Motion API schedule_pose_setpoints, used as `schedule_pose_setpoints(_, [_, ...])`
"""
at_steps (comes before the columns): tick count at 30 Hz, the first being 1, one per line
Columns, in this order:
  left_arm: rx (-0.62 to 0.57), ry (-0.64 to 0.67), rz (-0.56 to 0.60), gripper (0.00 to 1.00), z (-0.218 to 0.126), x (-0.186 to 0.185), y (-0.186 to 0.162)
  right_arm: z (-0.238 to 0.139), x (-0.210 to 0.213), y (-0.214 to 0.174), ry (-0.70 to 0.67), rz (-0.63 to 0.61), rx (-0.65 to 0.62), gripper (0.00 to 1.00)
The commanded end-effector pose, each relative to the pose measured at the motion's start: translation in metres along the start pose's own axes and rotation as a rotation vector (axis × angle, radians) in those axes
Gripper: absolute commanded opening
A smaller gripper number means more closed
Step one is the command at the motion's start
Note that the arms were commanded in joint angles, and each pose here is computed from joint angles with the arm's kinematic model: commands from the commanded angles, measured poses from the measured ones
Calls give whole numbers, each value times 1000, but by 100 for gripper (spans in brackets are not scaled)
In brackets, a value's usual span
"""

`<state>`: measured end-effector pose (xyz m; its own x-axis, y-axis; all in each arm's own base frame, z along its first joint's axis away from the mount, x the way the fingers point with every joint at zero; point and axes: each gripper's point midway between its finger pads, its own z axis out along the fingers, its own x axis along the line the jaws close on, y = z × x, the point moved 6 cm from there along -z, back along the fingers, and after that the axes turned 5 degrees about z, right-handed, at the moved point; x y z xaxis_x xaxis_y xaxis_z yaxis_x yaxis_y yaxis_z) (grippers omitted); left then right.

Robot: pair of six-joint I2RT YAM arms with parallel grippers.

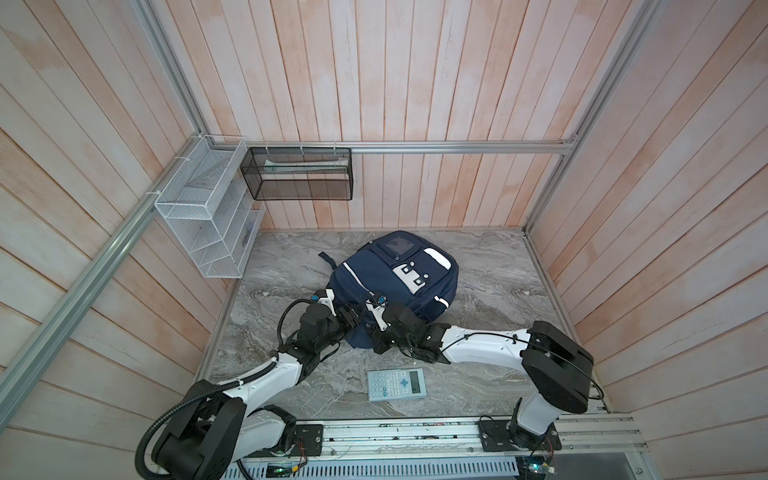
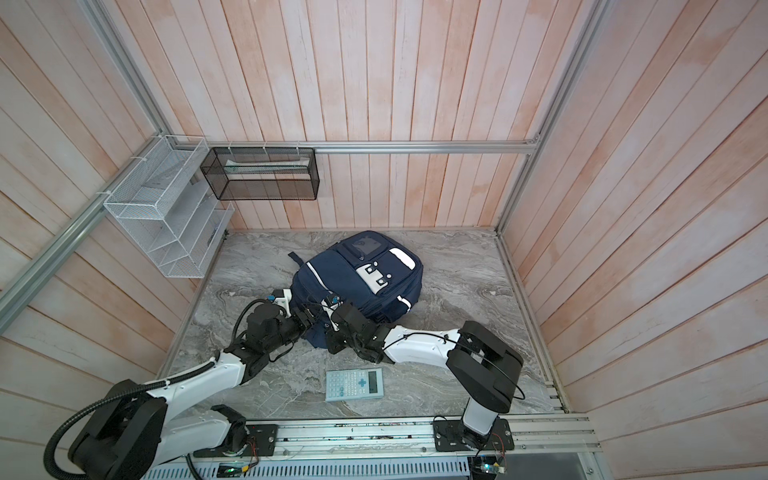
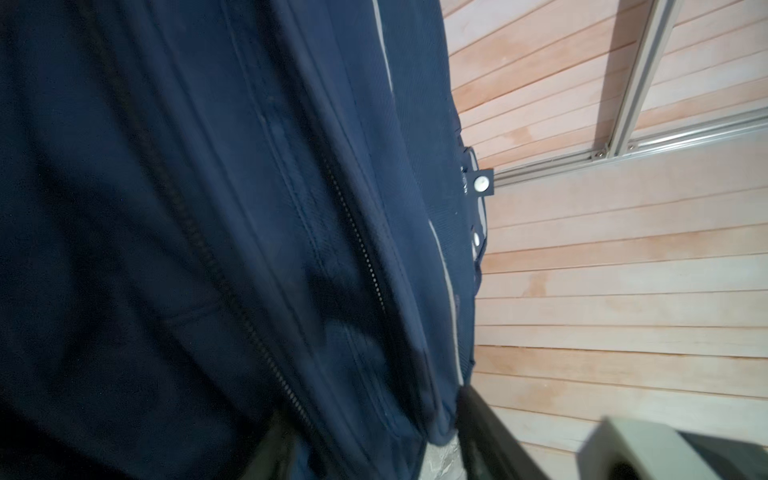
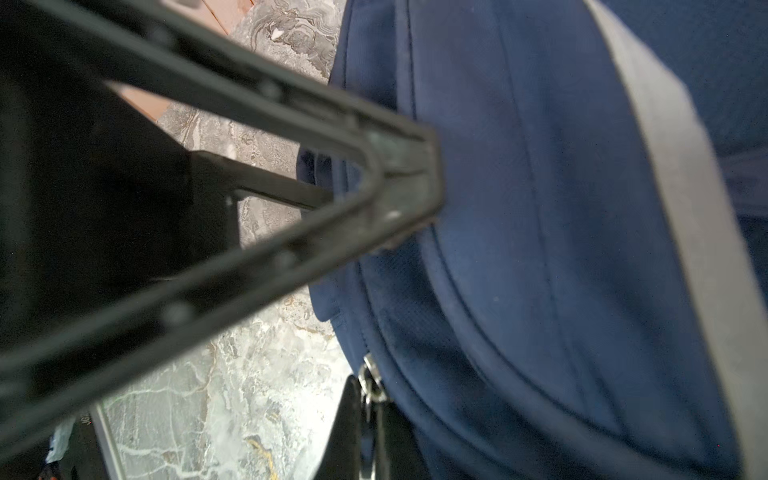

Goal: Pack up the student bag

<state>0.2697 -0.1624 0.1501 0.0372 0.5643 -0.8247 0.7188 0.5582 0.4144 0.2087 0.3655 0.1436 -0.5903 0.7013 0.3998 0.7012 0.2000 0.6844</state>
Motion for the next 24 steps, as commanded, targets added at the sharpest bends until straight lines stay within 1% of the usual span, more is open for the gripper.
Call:
schedule_pose_setpoints(1, [-23, -51, -2, 28, 16, -12, 10, -6, 8, 3, 21, -23, -13, 0])
schedule_pose_setpoints(2, [-19, -53, -1, 13, 18, -14, 11, -8, 4, 1, 1, -21, -6, 0])
schedule_pose_setpoints(3, [-19, -56, 4, 0, 17, -15, 12, -11, -3, -2, -22, -15, 0, 0])
schedule_pose_setpoints(7, [-47, -19, 25, 0, 6, -11, 18, -27, -33, -17, -90, 23, 18, 0])
schedule_pose_setpoints(14, [-79, 8, 24, 0, -21, 2, 31, -58, -104, -39, -267, 111, 33, 0])
schedule_pose_setpoints(17, [-80, 19, 32, 0, -25, 3, 33, -70, -140, -38, -333, 150, 11, 0])
schedule_pose_setpoints(21, [-45, 37, 38, 0, -21, 10, 29, -86, -186, -26, -429, 218, -22, 0])
schedule_pose_setpoints(24, [-55, 45, 38, 0, -21, 15, 32, -94, -203, -24, -512, 236, -32, 0])
